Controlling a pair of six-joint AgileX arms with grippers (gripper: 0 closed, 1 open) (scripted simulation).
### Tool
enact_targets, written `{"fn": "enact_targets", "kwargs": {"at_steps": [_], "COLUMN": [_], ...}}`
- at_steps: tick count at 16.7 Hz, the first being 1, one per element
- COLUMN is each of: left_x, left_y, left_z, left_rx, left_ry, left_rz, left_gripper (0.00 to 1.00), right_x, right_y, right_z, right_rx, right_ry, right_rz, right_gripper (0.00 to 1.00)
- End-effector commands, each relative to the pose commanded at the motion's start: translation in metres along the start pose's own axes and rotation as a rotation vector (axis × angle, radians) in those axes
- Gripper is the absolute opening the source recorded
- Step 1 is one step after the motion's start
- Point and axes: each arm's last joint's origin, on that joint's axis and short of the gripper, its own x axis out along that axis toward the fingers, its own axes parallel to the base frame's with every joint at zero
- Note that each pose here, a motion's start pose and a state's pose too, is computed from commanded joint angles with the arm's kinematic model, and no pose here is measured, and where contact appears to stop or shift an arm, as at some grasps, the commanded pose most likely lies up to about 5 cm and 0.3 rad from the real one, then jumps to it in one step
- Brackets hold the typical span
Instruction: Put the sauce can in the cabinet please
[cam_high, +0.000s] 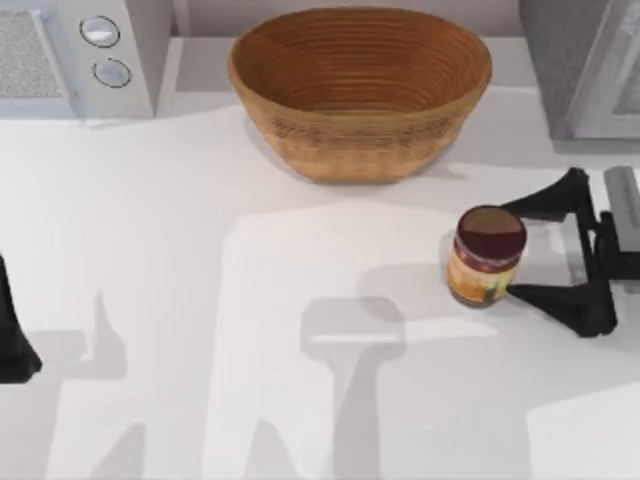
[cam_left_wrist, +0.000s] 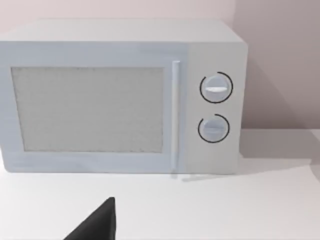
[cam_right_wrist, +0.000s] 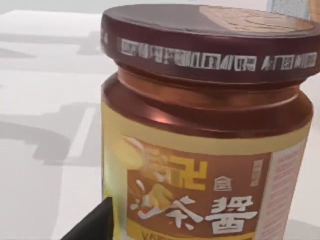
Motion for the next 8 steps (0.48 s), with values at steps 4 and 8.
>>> {"fn": "enact_targets", "kwargs": {"at_steps": [4, 8], "left_x": [0.0, 0.0], "left_y": [0.0, 0.0], "left_z": [0.0, 0.0], "left_rx": [0.0, 0.0], "left_ry": [0.0, 0.0], "left_rz": [0.0, 0.0], "left_gripper": [1.0, 1.0], "right_x": [0.014, 0.027], "right_y": [0.003, 0.005], "right_z": [0.0, 0.0], "right_rx": [0.002, 0.001], "right_ry": [0.002, 0.003], "right_rz": [0.026, 0.024], "right_gripper": [1.0, 1.0]}}
